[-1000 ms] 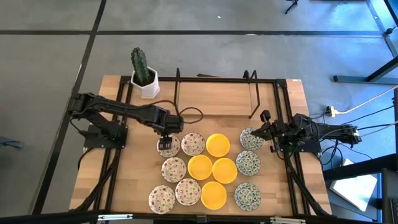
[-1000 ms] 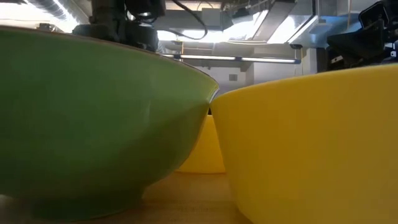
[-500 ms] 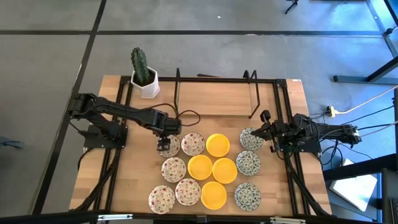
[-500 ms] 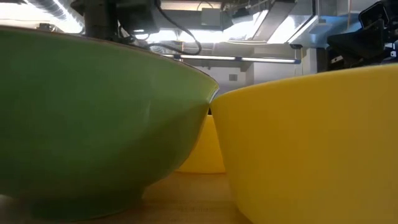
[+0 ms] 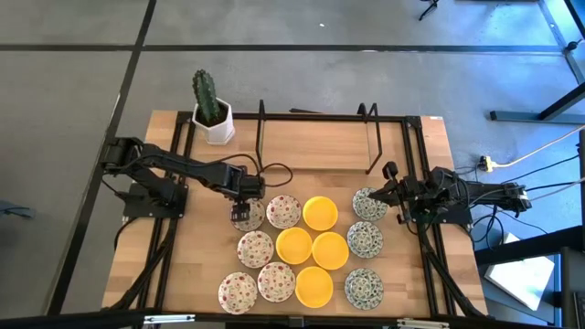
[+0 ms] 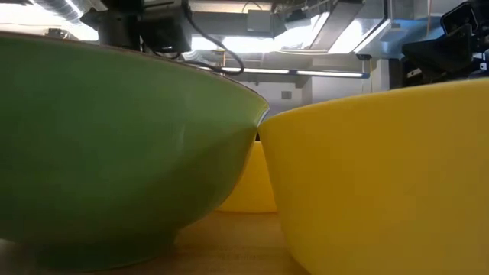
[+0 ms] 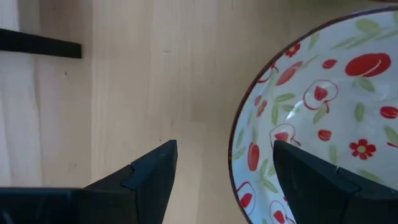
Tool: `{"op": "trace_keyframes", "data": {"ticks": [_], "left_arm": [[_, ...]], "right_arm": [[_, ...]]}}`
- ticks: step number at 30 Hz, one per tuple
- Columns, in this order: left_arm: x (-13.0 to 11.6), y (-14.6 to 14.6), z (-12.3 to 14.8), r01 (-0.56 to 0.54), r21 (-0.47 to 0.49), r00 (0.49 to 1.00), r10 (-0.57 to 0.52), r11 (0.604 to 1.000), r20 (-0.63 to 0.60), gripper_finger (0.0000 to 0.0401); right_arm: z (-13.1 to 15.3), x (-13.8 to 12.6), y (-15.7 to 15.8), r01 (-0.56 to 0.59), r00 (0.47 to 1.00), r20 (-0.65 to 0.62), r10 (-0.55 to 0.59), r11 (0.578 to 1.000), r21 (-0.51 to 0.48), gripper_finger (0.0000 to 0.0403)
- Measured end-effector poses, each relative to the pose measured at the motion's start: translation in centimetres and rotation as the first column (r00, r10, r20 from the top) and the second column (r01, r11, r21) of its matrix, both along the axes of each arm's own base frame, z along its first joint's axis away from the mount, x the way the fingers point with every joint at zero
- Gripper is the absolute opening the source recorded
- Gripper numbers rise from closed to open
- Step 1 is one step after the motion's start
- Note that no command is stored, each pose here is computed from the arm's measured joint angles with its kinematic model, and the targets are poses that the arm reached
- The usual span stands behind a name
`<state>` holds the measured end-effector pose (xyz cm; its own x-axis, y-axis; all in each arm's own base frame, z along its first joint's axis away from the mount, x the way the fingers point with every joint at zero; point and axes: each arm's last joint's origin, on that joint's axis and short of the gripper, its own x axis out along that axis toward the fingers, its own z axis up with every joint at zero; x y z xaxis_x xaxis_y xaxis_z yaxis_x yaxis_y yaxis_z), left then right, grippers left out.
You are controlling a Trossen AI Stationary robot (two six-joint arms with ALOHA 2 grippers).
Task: Pick & Place Mini bowls
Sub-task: Put the white bowl on the shelf
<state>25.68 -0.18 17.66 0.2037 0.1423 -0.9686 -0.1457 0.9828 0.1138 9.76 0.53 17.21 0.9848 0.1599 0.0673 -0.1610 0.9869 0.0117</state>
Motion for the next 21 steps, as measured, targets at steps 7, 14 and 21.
{"op": "trace_keyframes", "data": {"ticks": [7, 14, 21], "left_arm": [[0.3, 0.0, -0.8, 0.03, 0.013, 0.999, -0.029, 0.999, -0.034, 0.0189], [0.6, 0.2, -1.5, 0.043, 0.011, 0.997, -0.043, 0.999, -0.065, 0.0071], [0.3, 0.6, -0.7, 0.034, -0.012, 0.999, -0.034, 0.999, -0.035, 0.0032]], "right_arm": [[0.0, 0.0, 0.0, 0.0, 1.0, -0.001, 0.0, 1.0, 0.001, 0.0012], [-0.1, 0.0, 0.0, 0.001, 1.0, -0.011, -0.001, 1.0, 0.0, 0.0012], [-0.1, 0.0, 0.0, 0.0, 1.0, -0.012, 0.0, 1.0, 0.0, 0.0012]]}}
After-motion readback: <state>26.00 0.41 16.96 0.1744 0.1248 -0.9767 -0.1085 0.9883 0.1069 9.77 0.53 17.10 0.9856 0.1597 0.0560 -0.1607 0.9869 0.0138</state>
